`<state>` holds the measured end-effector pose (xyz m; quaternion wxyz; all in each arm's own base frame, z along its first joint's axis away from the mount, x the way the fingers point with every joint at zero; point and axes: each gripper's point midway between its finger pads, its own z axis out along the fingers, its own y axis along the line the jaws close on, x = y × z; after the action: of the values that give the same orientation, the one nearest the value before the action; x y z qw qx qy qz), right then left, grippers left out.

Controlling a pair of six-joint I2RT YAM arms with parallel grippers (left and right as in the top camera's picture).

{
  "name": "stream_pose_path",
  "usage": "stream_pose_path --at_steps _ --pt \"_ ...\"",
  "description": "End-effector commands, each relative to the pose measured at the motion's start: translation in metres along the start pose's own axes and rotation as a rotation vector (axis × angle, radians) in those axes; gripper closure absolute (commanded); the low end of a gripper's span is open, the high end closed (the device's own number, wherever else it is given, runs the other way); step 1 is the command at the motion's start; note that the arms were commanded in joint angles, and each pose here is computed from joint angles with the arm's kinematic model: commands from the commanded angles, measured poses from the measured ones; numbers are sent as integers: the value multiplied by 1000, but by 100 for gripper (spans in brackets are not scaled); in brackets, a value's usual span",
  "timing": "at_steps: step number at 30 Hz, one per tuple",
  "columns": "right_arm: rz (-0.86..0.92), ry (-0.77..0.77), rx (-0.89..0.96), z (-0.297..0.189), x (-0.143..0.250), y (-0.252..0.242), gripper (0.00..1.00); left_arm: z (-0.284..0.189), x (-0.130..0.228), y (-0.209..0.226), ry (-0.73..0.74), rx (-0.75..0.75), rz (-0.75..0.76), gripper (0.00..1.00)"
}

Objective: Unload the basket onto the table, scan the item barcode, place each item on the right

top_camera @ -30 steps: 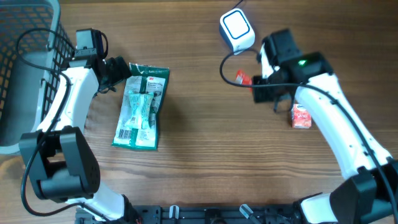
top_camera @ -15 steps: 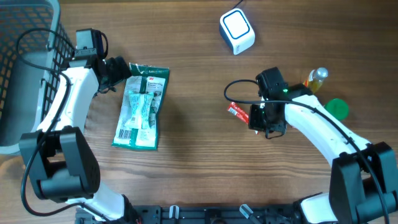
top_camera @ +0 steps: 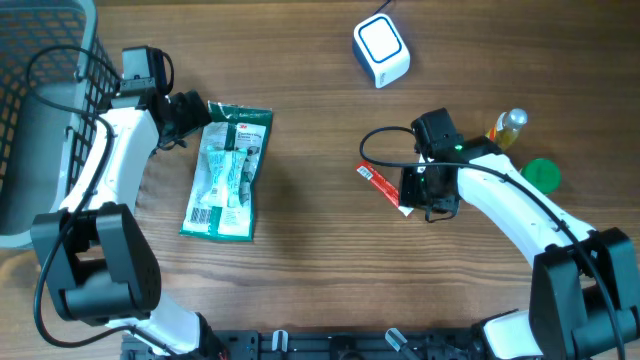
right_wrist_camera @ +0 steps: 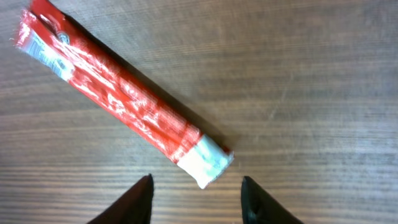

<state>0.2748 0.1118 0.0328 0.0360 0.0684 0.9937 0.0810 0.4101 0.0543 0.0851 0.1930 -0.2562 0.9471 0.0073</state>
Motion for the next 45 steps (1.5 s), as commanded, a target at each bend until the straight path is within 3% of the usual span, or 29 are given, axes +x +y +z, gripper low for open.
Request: stream_pose_path --at_steps 1,7,10,14,18,28,45 --pt "-53 -22 10 1 -7 0 50 -7 -7 -1 -21 16 -7 0" --pt "-161 -50 -129 -21 -21 40 50 -7 -7 -1 -21 16 -7 0" --pt "-220 -71 -212 -22 -19 69 62 -7 -7 -1 -21 16 -7 0" --pt "-291 -127 -250 -15 -14 101 87 -7 -7 -1 -21 16 -7 0" --pt "-250 -181 -200 1 -8 110 95 -7 -7 -1 -21 16 -7 0" --pt "-143 -199 -50 40 -6 87 96 -7 -7 -1 -21 16 -7 0" --pt "-28 -214 -2 40 -11 72 95 -7 -8 -1 -22 16 -8 0"
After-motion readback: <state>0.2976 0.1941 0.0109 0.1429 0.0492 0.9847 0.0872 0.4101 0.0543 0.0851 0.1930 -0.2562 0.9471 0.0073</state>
